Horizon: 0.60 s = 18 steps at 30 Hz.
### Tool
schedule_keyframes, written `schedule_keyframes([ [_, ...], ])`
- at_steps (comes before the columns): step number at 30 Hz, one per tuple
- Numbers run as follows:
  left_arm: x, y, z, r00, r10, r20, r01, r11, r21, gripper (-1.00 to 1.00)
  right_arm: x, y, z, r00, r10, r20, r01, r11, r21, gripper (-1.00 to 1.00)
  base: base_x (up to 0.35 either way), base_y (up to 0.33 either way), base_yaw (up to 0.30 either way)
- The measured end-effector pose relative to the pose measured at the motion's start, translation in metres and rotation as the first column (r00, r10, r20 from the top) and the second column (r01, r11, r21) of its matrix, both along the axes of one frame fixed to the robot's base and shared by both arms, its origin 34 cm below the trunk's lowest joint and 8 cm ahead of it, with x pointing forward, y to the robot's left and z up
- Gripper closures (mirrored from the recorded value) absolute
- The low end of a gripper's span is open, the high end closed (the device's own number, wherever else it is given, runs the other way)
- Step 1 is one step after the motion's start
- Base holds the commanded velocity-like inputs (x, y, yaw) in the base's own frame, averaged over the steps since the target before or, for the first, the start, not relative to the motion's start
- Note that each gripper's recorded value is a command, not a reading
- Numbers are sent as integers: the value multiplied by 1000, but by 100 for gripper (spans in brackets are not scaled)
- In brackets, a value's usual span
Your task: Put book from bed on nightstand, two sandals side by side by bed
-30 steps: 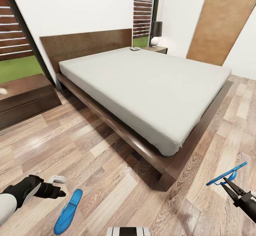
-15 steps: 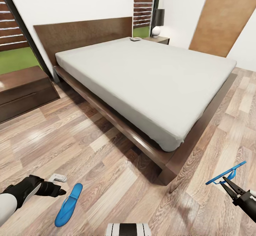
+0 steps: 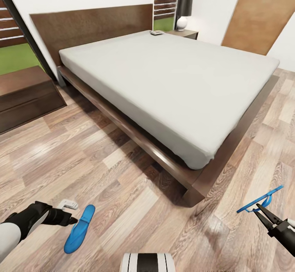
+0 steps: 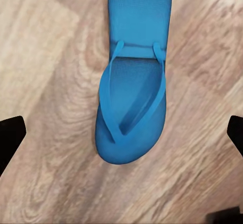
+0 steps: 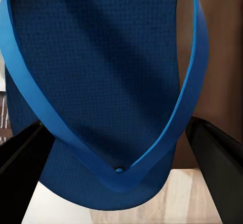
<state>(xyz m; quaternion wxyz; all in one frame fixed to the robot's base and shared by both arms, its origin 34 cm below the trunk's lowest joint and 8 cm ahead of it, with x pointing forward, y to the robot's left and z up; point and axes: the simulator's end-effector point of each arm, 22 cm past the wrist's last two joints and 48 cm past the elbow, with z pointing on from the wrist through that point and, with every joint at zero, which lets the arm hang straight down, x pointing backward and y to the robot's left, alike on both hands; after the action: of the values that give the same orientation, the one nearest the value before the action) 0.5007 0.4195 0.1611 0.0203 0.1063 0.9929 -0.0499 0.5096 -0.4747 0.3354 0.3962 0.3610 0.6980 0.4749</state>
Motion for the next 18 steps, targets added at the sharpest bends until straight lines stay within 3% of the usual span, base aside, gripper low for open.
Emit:
schedule_keyframes([
  [18, -3, -7, -27, 999, -39, -7, 39, 999, -16, -100, -13, 0, -33, 997, 2, -72, -2, 1000, -1, 100, 0, 0, 0],
])
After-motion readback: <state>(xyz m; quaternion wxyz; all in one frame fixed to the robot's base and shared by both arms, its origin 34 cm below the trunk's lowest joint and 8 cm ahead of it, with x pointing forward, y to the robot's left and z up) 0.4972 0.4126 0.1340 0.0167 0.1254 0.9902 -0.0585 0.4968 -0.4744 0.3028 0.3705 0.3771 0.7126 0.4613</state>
